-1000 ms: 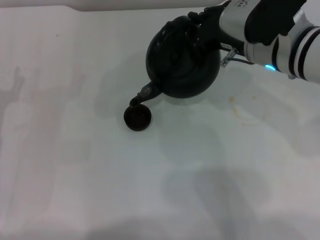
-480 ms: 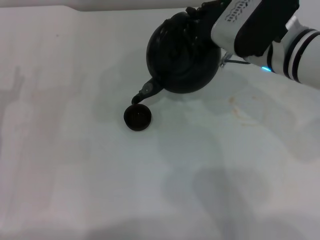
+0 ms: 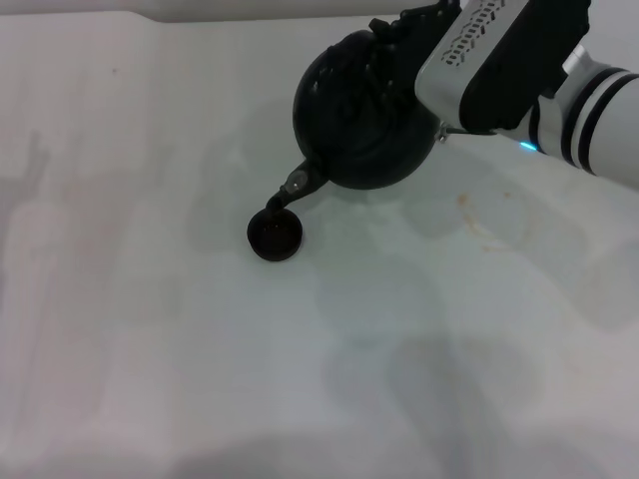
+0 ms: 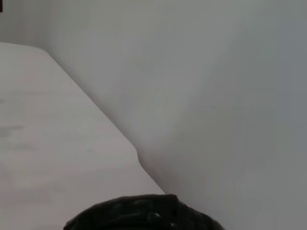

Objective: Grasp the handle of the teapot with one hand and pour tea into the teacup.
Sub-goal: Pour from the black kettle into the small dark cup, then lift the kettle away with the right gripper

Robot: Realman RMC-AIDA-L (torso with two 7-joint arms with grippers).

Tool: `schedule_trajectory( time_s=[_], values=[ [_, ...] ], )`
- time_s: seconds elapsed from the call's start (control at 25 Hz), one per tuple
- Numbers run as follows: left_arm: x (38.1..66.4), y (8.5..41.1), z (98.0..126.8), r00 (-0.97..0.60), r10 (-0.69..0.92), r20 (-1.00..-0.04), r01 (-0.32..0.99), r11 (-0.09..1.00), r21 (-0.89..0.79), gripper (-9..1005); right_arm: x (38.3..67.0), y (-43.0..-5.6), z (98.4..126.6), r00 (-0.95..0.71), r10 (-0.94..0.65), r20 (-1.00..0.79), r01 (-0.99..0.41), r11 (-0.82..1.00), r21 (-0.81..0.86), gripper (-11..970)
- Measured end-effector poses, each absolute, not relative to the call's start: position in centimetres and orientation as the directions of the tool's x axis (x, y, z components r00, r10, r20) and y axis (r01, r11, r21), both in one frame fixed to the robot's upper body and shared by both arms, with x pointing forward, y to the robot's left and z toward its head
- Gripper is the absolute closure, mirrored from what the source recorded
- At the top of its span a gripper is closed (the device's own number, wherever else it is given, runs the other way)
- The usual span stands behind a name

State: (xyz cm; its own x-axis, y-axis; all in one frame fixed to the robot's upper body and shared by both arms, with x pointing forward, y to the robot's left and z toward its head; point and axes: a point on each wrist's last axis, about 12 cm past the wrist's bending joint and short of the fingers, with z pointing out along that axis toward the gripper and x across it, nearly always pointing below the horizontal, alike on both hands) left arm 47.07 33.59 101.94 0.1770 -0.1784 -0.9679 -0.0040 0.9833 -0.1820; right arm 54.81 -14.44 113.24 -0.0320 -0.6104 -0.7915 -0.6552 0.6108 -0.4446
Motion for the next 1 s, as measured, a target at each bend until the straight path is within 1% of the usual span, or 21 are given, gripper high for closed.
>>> schedule_trajectory(
  time_s=[0.4,1.0],
  values=[
    [47.07,33.59,101.93,0.176,-0.178,-0.968,-0.004,0.983,-0.182,110,54.85,-14.80,112.76,-0.029,-0.613,-0.789,-0.644,0.616,-0.454,789],
    [47.07,33.60,101.92,0.176,-0.178,-0.968,-0.005,0.983,-0.182,109,54.69,-14.70,112.81,-0.017,-0.620,-0.784,-0.645,0.606,-0.466,796]
  ],
)
